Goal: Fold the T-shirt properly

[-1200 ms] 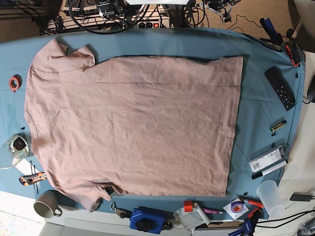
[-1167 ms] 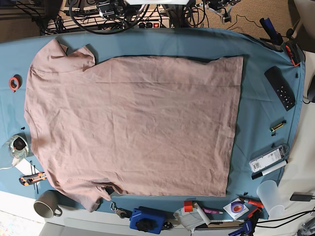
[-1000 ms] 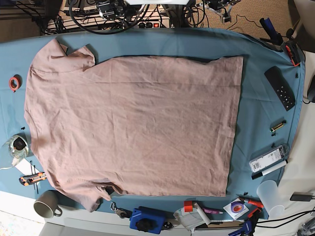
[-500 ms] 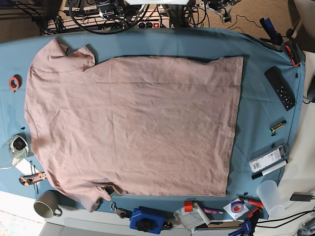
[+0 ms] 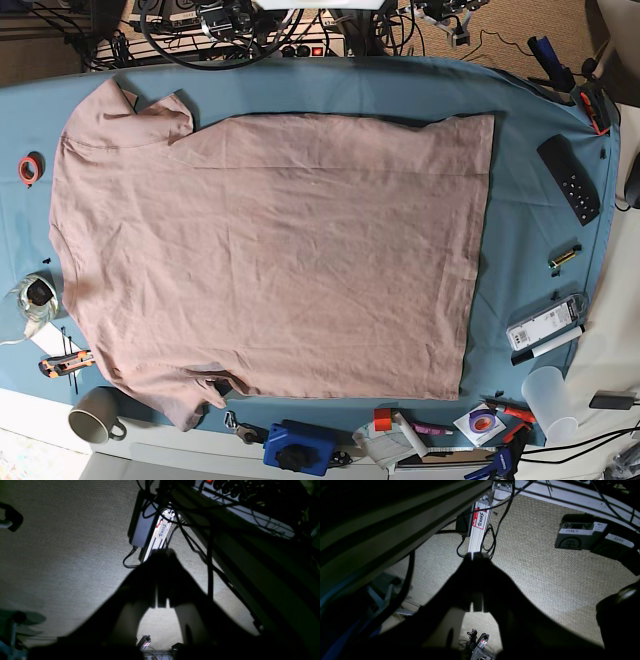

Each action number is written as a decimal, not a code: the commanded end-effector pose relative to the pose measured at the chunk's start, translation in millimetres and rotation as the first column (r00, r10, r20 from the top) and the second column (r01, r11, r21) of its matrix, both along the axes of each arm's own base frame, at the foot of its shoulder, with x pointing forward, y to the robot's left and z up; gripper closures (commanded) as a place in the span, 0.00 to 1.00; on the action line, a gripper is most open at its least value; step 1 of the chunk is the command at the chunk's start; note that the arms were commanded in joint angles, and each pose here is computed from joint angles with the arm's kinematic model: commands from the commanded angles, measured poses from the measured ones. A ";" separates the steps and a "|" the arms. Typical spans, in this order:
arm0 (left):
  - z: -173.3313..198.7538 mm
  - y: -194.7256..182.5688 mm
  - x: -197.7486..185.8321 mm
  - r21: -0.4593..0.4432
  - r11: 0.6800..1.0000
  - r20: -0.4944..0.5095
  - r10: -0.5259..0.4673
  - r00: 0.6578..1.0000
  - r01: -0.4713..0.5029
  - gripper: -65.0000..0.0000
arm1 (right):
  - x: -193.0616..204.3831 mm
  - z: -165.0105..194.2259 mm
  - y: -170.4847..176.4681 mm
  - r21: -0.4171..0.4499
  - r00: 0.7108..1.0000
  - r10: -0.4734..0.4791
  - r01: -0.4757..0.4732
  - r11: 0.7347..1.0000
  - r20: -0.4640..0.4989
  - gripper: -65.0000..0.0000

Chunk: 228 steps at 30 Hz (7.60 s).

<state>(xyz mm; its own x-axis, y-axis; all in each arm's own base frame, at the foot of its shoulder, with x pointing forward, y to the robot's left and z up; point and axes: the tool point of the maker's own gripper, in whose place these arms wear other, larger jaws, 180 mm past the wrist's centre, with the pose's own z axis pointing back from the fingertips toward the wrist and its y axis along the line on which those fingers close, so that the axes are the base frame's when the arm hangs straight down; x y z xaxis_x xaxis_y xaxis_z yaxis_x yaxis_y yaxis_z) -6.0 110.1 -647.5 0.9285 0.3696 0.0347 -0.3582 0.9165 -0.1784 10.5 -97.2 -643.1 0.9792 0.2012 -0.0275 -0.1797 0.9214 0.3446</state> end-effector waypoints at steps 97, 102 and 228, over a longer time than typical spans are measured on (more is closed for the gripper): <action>317.6 132.6 37.8 -0.014 0.998 0.564 -0.039 0.825 0.057 1.00 | 76.1 364.0 -272.5 -0.179 0.712 -0.168 0.385 0.906 0.682 1.00; 317.6 132.6 37.8 -0.014 0.998 0.564 -0.039 0.825 0.057 1.00 | 76.2 364.0 -272.3 -0.177 0.711 -0.170 0.386 0.906 0.682 0.55; 247.7 32.7 205.9 -0.301 0.938 0.670 0.081 0.738 0.170 0.63 | 128.8 256.9 -251.4 0.520 0.596 -0.744 0.551 0.652 0.301 0.54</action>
<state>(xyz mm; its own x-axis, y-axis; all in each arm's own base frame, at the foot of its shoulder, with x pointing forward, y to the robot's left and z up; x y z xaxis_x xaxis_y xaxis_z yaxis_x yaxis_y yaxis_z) 201.6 137.1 -398.9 0.7193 0.4471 0.5317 0.0165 0.7542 -0.6564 147.2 -344.0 -380.9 0.6690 -0.6291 0.3959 0.1756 0.6513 0.7382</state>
